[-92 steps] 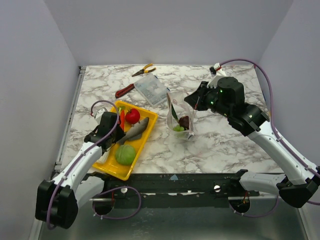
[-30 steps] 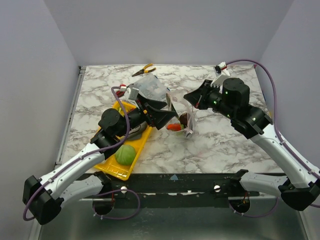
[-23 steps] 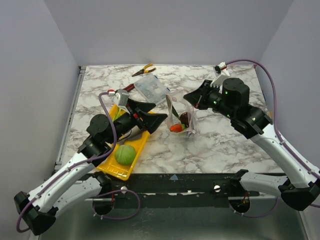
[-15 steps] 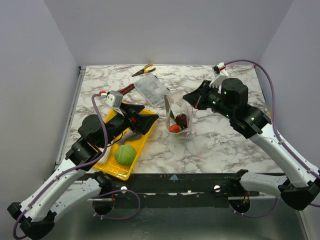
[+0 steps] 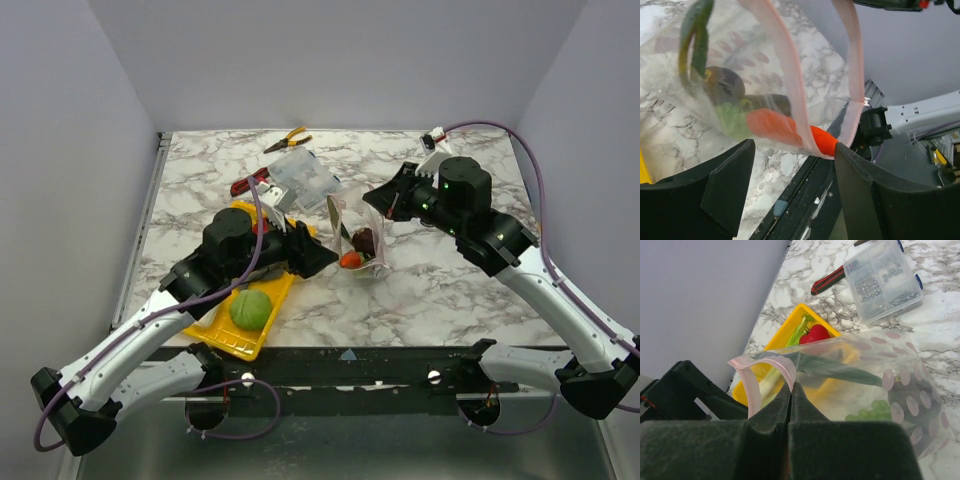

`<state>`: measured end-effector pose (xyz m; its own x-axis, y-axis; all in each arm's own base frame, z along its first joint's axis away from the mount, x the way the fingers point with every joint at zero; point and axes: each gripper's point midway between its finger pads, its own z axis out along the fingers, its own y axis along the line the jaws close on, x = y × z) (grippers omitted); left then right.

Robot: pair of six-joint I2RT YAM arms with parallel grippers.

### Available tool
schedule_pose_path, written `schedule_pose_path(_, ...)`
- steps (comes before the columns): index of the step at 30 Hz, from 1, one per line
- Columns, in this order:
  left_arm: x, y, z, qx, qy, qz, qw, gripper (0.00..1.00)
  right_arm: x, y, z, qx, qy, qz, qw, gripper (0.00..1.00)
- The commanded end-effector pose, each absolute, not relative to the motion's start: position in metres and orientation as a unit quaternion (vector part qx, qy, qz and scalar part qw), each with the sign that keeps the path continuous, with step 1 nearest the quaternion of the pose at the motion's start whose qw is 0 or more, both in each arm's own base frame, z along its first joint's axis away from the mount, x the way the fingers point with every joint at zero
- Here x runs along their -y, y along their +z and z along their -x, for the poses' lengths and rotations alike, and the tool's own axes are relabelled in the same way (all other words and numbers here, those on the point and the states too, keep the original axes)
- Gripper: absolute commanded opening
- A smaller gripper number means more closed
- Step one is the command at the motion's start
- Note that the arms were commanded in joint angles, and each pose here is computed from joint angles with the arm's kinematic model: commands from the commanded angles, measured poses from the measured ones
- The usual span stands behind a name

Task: Place the food in the zip-top bag and seal the zipper
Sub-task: Adjust the fake vegetable in the zipper food storage bag.

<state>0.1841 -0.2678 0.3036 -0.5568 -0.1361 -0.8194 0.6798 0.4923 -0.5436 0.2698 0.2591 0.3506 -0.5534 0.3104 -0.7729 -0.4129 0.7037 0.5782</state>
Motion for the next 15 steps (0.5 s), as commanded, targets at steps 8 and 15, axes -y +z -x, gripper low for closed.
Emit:
schedule_pose_path(8,0.264,0.377,-0.149,-0.683,-0.393,-0.381,0.483,0.62,-0.267,0.363,-0.267,-0.778,0.407,0.045,0.476,0.01)
schedule_pose_path(15,0.284,0.338,-0.17,-0.785,-0.309,-0.359,0.398,0.58,-0.268,0.359,-0.267,-0.782,0.406,0.046,0.471,0.01)
